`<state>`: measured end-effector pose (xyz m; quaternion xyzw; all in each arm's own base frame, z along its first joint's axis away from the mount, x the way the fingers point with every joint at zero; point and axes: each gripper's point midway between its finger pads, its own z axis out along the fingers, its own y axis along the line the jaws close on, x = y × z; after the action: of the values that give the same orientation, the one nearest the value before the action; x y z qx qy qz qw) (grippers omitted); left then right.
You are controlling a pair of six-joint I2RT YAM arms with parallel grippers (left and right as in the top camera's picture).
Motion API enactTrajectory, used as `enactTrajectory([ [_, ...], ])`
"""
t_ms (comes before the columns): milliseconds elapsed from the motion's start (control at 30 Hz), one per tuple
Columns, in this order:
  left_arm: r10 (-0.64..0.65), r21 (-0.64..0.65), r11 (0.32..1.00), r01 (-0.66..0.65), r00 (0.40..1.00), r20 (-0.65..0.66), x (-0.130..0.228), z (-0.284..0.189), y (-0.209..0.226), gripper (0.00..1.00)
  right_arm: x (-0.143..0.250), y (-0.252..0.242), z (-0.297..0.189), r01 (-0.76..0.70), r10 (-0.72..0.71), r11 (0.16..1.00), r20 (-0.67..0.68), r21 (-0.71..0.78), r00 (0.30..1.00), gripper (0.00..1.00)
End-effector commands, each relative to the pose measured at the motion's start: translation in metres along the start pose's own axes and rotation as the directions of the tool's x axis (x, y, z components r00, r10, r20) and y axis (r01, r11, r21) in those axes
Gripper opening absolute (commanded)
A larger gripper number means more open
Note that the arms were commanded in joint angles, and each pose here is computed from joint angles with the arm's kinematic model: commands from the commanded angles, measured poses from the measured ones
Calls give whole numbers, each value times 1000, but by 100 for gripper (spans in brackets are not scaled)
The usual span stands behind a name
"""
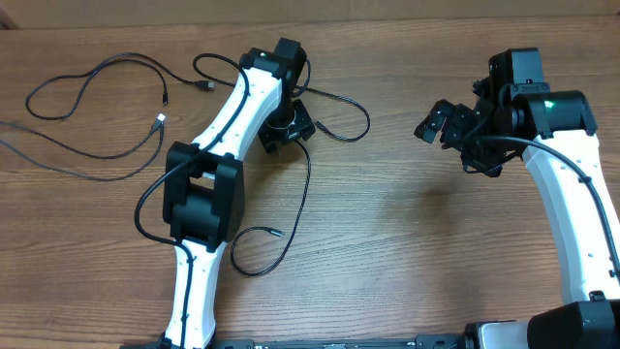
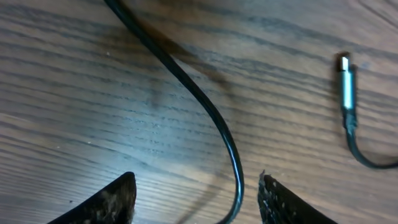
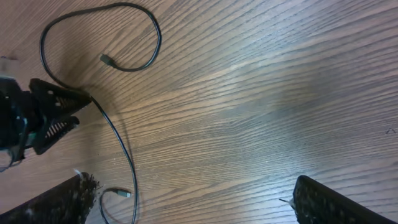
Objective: Untangle cables
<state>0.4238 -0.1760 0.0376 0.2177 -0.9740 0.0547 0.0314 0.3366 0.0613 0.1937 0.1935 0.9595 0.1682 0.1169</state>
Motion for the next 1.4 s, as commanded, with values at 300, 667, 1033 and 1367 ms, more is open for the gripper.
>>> enactTrajectory([
  [300, -110, -23, 993, 113, 987, 118, -23, 12, -3, 60, -3, -2, -1, -5, 5, 1000, 10, 7, 1000, 100],
  [667, -113, -72, 990, 119, 990, 80, -17, 38, 2, 40, -3, -2, -1, -5, 5, 1000, 10, 7, 1000, 100],
  [1033, -117, -93, 988, 123, 991, 63, -12, 24, 8, 4, -3, -2, -1, -5, 5, 1000, 10, 7, 1000, 100],
  [1367, 111, 178, 964, -199, 905, 412, -8, -217, -14, 4, -3, -2, -1, -5, 5, 1000, 10, 7, 1000, 100],
])
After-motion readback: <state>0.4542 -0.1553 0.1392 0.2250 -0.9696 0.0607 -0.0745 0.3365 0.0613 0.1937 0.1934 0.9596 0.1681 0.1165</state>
